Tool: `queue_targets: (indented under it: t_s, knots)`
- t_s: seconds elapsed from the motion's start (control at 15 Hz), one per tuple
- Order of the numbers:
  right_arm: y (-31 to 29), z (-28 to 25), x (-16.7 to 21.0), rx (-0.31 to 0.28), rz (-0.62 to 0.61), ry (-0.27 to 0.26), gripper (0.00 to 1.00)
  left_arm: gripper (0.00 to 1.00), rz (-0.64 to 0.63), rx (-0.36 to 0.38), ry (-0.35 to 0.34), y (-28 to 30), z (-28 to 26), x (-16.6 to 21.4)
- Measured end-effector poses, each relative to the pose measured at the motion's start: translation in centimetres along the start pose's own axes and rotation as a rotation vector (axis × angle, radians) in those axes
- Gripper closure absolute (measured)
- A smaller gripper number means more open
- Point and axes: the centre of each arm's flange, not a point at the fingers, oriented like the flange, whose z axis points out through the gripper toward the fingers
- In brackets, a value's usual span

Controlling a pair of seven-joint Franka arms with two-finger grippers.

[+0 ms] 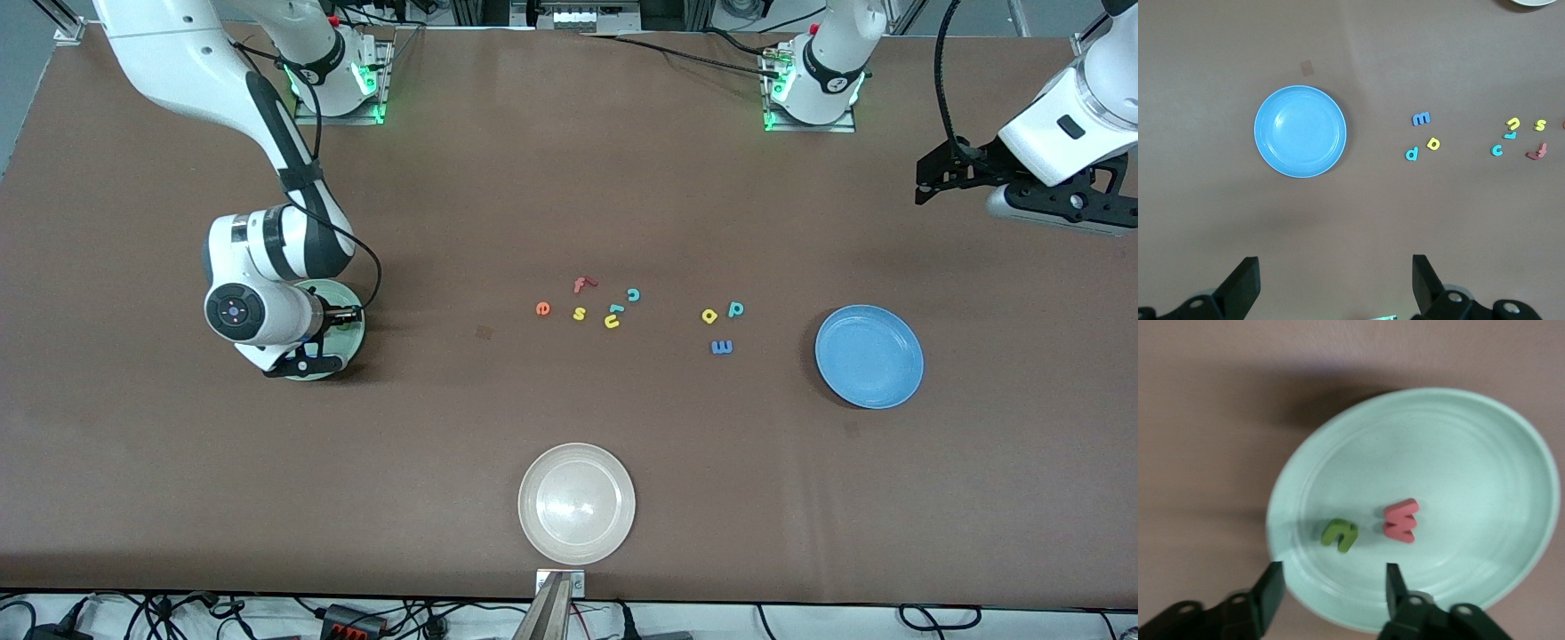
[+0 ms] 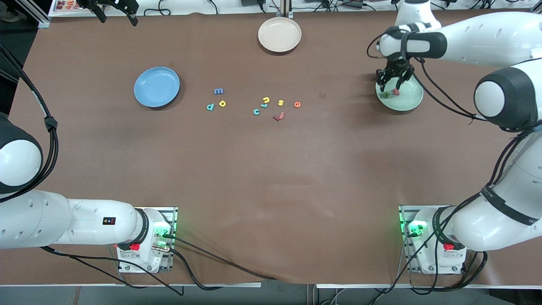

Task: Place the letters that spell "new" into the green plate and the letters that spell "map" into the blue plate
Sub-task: 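Carry the green n to the green plate and release it, then move the right gripper back over the letters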

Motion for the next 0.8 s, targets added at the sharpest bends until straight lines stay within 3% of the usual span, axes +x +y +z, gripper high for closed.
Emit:
queue_targets:
  t_s: [0.2, 0.4, 0.8]
  knots:
    - [-1.5, -5.0, 0.1, 0.004, -0.025, 0.035, 0.0, 0.0, 0.0, 0.0, 0.0, 0.0, 0.0, 0.0]
    - [-4.4, -7.0, 0.3, 0.004, -0.062, 0.071, 0.0, 0.0, 0.0, 0.0, 0.0, 0.0, 0.0, 0.0]
    - [-9.7, -8.3, 0.0, 0.067, -0.101, 0.097, 0.0, 0.0, -0.001, 0.0, 0.0, 0.0, 0.0, 0.0]
